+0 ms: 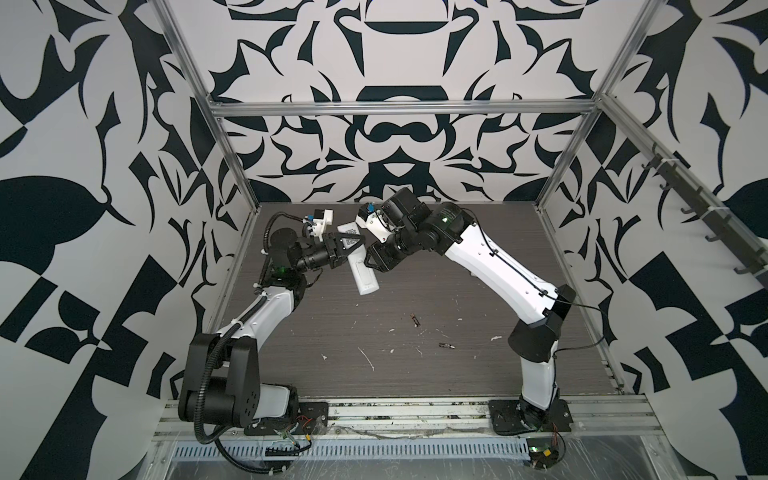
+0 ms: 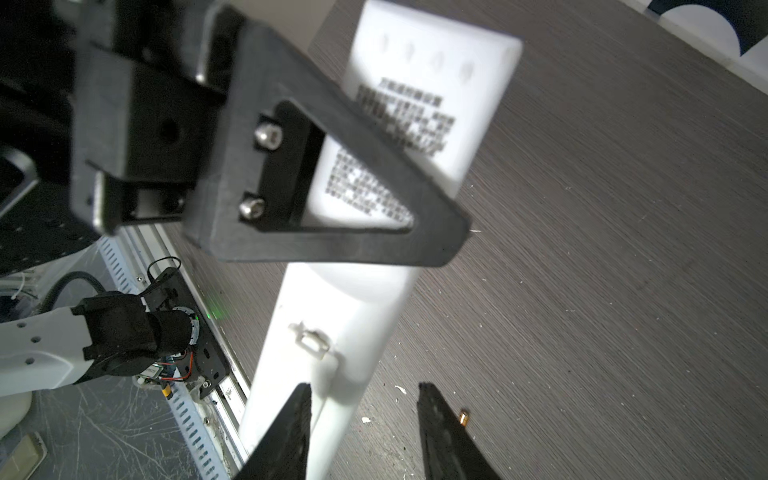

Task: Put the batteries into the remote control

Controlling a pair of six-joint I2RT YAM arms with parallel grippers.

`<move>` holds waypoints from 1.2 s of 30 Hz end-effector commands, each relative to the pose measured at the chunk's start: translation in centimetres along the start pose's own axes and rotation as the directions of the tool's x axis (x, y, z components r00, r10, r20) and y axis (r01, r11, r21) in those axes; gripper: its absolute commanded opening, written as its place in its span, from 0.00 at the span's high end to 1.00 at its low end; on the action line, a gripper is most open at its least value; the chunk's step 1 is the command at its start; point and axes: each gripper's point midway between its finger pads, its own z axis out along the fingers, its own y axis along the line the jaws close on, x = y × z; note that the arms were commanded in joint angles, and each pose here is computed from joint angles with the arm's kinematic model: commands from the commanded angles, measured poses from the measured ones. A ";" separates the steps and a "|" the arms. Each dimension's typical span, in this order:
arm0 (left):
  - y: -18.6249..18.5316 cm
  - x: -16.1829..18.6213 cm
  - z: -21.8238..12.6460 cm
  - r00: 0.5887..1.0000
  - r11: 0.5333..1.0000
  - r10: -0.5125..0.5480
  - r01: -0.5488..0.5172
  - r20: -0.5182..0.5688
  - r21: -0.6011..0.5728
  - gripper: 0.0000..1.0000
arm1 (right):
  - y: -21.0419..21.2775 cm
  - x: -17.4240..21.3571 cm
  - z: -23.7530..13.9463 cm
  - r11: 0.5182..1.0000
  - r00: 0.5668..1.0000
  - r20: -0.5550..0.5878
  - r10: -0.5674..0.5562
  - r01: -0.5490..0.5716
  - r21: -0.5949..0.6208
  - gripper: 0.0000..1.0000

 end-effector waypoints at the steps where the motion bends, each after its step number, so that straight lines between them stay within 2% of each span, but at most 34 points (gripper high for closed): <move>1: -1.7 -0.4 0.0 0.999 0.999 0.045 -0.044 -0.007 0.027 1.00 | 0.0 -0.4 -0.2 1.000 1.000 0.007 0.023 -0.023 -0.007 0.55; 11: -1.3 -0.3 -0.1 0.999 0.999 0.045 -0.045 -0.003 0.005 1.00 | -0.7 0.6 1.8 0.999 0.998 -0.039 0.052 -0.051 0.010 0.55; 20: -0.1 0.0 -0.4 0.999 0.997 0.049 -0.048 0.003 -0.064 1.00 | -1.1 -0.9 -1.4 0.997 0.999 0.004 0.038 -0.038 0.071 0.54; 25: -0.1 0.0 -0.3 0.999 0.997 0.048 -0.047 0.002 -0.065 1.00 | -0.3 -1.6 -2.2 0.998 0.999 0.020 0.043 -0.044 0.049 0.54; 36: 0.0 -0.1 -0.3 0.999 0.997 0.046 -0.045 0.005 -0.068 1.00 | 1.6 1.2 1.9 0.998 0.996 -0.068 0.055 -0.055 -0.002 0.55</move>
